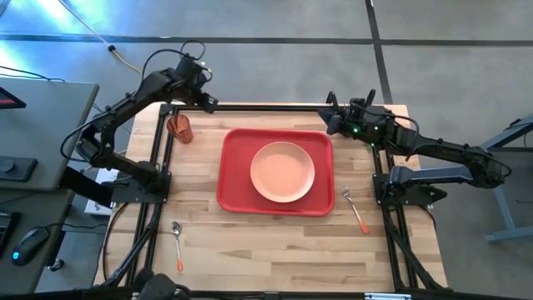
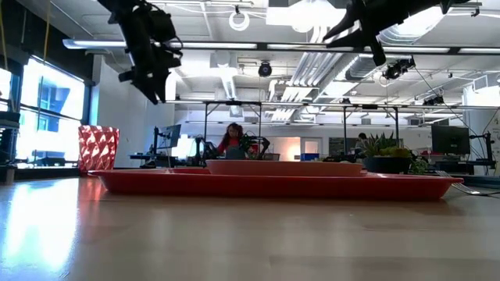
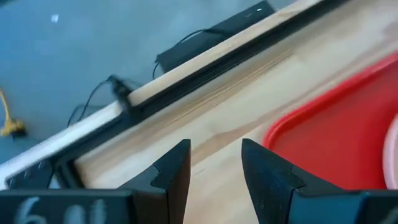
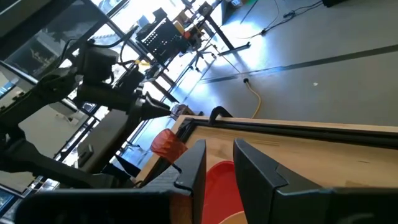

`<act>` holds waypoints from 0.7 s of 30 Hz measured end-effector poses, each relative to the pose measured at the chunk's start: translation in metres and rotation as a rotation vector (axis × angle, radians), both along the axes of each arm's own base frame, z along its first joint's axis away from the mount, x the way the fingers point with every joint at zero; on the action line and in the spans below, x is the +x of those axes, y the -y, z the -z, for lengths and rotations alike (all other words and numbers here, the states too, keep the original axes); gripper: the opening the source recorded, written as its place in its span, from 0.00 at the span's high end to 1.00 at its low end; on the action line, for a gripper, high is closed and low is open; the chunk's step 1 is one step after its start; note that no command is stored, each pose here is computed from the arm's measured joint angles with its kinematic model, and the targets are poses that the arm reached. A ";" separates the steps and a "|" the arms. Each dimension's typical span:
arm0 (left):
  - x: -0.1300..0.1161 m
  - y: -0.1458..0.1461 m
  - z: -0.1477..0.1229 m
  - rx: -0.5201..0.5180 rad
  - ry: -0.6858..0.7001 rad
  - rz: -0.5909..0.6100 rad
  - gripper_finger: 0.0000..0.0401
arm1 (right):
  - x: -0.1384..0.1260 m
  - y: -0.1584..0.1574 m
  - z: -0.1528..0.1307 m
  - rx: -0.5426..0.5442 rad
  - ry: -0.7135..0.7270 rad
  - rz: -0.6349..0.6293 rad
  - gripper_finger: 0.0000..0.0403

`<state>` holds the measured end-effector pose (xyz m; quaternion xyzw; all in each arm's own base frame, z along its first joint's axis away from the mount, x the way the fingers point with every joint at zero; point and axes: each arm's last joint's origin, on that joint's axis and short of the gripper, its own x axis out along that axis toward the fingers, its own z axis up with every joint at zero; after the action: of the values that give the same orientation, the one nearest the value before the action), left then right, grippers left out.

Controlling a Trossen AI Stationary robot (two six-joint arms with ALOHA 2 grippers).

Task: Pick and place plate/cup/fork/spoon on tray
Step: Put the orange cup on the top right of the light orange plate

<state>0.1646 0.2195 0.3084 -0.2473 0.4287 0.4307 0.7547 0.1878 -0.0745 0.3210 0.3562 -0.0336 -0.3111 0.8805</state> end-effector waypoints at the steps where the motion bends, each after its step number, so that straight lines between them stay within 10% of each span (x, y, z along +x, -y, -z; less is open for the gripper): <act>1: -0.003 -0.001 0.000 -0.009 -0.001 -0.019 0.67 | 0.000 -0.001 0.000 0.000 0.000 -0.004 0.82; 11: -0.030 -0.005 0.005 -0.038 -0.147 -0.297 0.67 | 0.000 -0.003 0.002 0.018 -0.003 0.066 0.82; 21: -0.032 -0.009 0.011 -0.045 -0.217 -0.325 0.67 | -0.002 -0.002 0.006 0.002 -0.066 0.120 0.82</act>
<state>0.1328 0.2280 0.2973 -0.2821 0.4714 0.5616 0.6187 0.1860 -0.0723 0.3150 0.3439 -0.0257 -0.3749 0.8606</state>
